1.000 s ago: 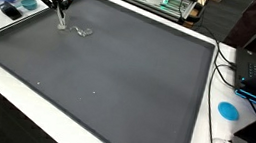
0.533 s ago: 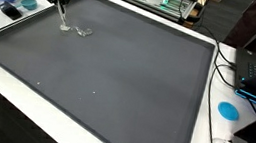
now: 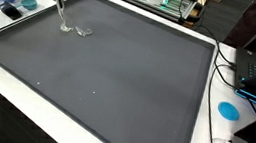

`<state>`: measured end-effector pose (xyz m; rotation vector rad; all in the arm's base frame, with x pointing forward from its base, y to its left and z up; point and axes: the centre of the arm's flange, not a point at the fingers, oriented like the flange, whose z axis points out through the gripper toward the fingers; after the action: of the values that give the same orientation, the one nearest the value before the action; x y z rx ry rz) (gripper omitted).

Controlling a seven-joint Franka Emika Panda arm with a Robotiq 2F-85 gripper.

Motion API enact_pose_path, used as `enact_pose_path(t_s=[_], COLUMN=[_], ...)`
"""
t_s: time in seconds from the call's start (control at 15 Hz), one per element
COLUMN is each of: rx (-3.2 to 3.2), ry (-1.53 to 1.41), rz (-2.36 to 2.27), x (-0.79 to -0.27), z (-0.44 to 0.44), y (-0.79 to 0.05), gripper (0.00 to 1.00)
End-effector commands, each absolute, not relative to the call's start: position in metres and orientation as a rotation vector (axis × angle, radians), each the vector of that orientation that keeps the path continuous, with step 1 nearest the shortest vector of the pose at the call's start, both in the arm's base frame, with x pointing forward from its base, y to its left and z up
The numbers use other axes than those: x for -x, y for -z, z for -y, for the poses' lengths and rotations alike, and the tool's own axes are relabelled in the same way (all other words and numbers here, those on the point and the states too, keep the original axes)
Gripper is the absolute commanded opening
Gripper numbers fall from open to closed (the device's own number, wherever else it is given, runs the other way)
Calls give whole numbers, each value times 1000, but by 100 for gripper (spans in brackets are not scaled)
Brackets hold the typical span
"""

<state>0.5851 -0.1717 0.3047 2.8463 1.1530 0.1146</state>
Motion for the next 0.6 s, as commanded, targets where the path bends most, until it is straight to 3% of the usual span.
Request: enact_pose_path(t_s=[0.0, 0.53], rx=[-2889, -2910], ry=[-178, -290], rz=[-1080, -911], x=[-583, -587], z=[159, 142], y=[-314, -340], gripper=[1, 1])
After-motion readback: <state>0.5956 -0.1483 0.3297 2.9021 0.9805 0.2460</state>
